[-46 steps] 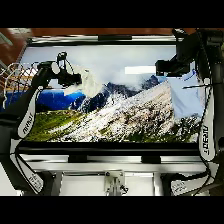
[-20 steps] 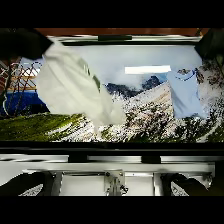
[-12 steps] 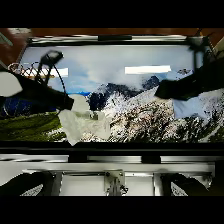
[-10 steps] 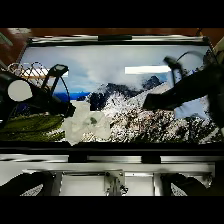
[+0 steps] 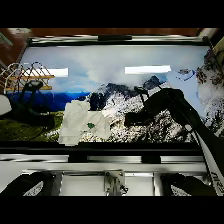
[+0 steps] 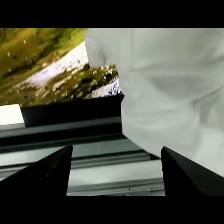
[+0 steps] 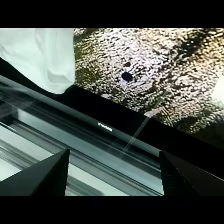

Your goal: Fold the shirts.

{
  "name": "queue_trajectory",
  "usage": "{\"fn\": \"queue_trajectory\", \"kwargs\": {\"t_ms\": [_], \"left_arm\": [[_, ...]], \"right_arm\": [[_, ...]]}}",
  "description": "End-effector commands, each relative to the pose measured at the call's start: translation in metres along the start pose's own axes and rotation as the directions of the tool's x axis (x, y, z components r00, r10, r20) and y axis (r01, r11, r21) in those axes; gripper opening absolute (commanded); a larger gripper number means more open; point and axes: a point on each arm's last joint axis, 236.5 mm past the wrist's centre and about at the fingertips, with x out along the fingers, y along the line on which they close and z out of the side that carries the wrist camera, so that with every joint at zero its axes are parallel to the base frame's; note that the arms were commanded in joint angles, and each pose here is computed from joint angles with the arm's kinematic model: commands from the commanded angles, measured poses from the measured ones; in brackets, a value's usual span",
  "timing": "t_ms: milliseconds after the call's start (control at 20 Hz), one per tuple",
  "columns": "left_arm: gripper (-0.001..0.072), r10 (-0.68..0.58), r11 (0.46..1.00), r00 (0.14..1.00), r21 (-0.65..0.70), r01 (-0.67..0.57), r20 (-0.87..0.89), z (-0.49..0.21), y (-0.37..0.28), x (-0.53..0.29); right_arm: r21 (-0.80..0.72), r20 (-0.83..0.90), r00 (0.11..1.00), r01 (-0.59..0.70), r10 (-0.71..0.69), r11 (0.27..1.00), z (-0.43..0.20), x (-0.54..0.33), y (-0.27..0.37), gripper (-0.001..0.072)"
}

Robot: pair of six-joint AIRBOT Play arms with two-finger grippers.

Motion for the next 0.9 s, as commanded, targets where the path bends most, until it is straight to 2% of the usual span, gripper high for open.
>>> {"fn": "queue_trajectory", "kwargs": {"t_ms": [0, 150, 450, 550, 600, 700, 750, 800, 850], "left_arm": [[0.0667, -0.133, 0.985, 0.990, -0.119, 0.127, -0.045, -0.050, -0.014, 0.040], [0.0688, -0.221, 0.954, 0.975, -0.201, 0.223, 0.033, -0.054, -0.034, 0.068], [0.0673, -0.196, 0.942, 0.974, -0.255, 0.218, 0.110, -0.049, -0.027, 0.114], [0.0534, -0.183, 0.939, 0.966, -0.258, 0.226, 0.181, -0.031, -0.024, 0.117], [0.0534, -0.177, 0.938, 0.963, -0.261, 0.228, 0.204, -0.024, -0.022, 0.118], [0.0445, -0.171, 0.937, 0.964, -0.269, 0.223, 0.205, -0.018, -0.020, 0.126], [0.0444, -0.170, 0.937, 0.967, -0.274, 0.218, 0.190, -0.019, -0.020, 0.130], [0.0390, -0.170, 0.936, 0.971, -0.279, 0.212, 0.169, -0.021, -0.020, 0.135], [0.0283, -0.170, 0.936, 0.973, -0.282, 0.209, 0.157, -0.023, -0.020, 0.138]], "right_arm": [[0.019, -0.047, 0.997, -0.063, 0.064, 0.998, -0.001, 0.020, 0.009, 0.0672], [0.030, -0.054, 0.996, -0.065, 0.067, 0.997, -0.001, 0.026, 0.007, 0.0672], [0.048, -0.074, 0.993, -0.087, 0.090, 0.995, -0.008, 0.034, 0.011, 0.0672], [0.022, -0.067, 0.994, -0.083, 0.085, 0.996, -0.007, 0.042, 0.021, 0.0672], [0.005, -0.071, 0.994, -0.082, 0.082, 0.997, -0.009, 0.048, 0.027, 0.0672], [-0.013, -0.102, 0.992, -0.074, 0.072, 0.997, -0.016, 0.067, 0.037, 0.0672], [-0.014, -0.117, 0.991, -0.070, 0.068, 0.997, -0.018, 0.075, 0.039, 0.0672], [-0.016, -0.123, 0.990, -0.071, 0.068, 0.997, -0.019, 0.082, 0.042, 0.0672], [-0.017, -0.117, 0.990, -0.080, 0.077, 0.997, -0.018, 0.087, 0.047, 0.0672]]}}
